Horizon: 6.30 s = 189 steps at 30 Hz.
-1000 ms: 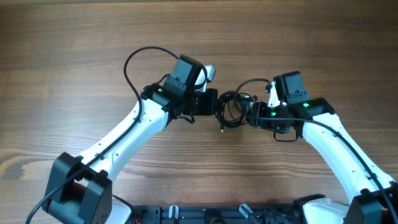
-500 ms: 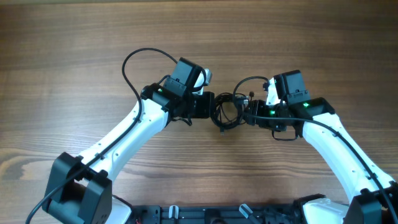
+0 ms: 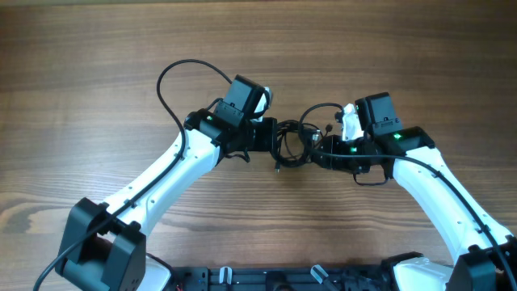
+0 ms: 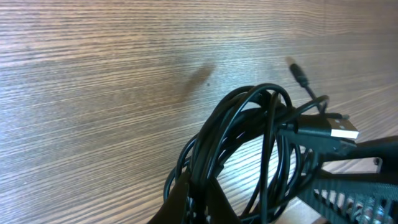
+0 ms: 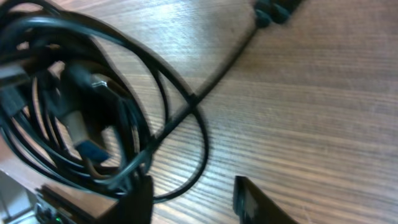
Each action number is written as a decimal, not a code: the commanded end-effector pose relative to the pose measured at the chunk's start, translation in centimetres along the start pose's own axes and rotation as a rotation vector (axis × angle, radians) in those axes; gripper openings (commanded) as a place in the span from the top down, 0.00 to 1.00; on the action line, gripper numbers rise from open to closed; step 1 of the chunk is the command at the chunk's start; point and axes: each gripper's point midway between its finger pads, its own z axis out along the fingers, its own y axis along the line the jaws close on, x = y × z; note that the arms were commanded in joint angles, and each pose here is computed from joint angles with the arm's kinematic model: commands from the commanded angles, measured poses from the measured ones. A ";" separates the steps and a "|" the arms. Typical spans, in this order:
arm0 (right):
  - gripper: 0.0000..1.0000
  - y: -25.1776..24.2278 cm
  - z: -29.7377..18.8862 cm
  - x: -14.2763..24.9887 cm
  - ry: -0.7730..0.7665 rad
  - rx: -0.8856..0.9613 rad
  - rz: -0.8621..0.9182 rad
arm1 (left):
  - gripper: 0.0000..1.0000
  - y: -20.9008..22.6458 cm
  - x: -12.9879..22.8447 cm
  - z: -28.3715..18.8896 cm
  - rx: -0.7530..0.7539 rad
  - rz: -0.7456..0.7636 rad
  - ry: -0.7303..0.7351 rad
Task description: Untangle cables
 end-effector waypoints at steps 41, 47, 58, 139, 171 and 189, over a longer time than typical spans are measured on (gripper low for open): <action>0.54 0.2 -0.8 -2.0 -0.060 -0.103 -0.141 | 0.96 1.4 0.0 -2.3 0.188 -0.063 0.096; 0.52 3.4 -1.5 -1.7 -0.051 -0.291 -0.207 | 0.96 -0.6 -0.3 -2.7 0.295 -0.024 0.093; 0.52 2.9 -0.6 -2.5 -0.084 -0.189 -0.168 | 0.96 -4.5 0.3 -2.1 0.370 0.095 0.083; 0.96 -1.1 -0.5 -4.2 -0.160 0.045 -0.156 | 0.96 -4.7 0.1 -4.5 0.553 0.141 0.104; 0.32 -2.3 -0.4 -3.3 -0.133 0.100 -0.062 | 0.96 0.2 0.2 -5.5 0.485 0.110 0.110; 0.32 -1.0 -0.4 -3.3 -0.124 0.032 -0.117 | 0.50 7.2 0.4 -3.6 0.059 0.003 0.113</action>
